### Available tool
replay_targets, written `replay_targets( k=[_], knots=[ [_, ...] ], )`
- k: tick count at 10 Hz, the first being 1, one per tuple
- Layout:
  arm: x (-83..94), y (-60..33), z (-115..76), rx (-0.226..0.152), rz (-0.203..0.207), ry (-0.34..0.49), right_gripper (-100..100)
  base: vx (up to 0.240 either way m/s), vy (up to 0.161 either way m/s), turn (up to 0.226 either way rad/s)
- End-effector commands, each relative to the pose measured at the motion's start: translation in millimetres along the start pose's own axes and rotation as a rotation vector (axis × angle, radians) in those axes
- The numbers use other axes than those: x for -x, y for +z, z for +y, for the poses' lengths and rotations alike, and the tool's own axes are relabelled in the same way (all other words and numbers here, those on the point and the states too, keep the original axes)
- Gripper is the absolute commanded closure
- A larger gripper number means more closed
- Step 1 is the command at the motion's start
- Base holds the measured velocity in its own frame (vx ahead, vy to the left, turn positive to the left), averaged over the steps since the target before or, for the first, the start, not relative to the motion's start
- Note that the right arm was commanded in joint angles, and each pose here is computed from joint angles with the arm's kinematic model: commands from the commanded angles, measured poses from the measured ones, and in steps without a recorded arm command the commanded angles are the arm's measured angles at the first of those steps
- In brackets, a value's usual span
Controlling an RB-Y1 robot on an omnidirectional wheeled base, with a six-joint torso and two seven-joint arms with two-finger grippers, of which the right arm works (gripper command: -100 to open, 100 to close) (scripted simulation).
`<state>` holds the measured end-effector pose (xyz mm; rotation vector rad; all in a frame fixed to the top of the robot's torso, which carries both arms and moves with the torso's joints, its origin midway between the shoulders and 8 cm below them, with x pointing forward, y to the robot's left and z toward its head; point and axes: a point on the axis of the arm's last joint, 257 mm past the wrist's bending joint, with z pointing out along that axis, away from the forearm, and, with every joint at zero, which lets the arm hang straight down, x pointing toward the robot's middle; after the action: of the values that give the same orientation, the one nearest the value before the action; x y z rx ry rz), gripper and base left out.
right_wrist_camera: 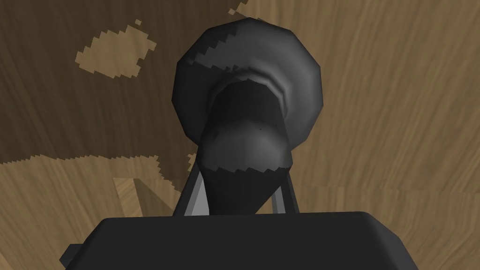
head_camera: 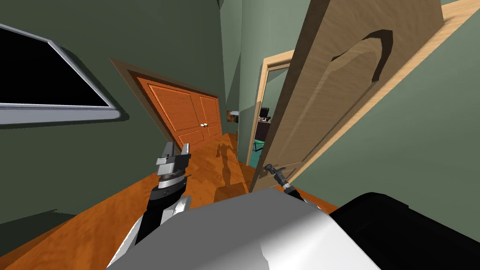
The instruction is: Pull the door open
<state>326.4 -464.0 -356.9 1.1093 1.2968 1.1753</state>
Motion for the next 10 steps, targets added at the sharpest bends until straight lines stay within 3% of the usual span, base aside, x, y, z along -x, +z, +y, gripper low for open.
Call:
replay_targets(
  k=[1,2,8,10],
  knots=[
    [1.7,-3.8,1.9,0.005,0.007,-0.003,100,-0.232,-0.092,0.142],
    [-0.6,-2.0,0.5,0.001,0.006,0.001,100,-0.100,-0.040,0.036],
    [-36.1,-11.5,0.7,0.001,0.051,0.007,100,-0.195,-0.070,0.077],
    [-42.8,-13.1,1.6,0.003,0.060,0.007,100,-0.087,-0.048,0.015]
  ],
)
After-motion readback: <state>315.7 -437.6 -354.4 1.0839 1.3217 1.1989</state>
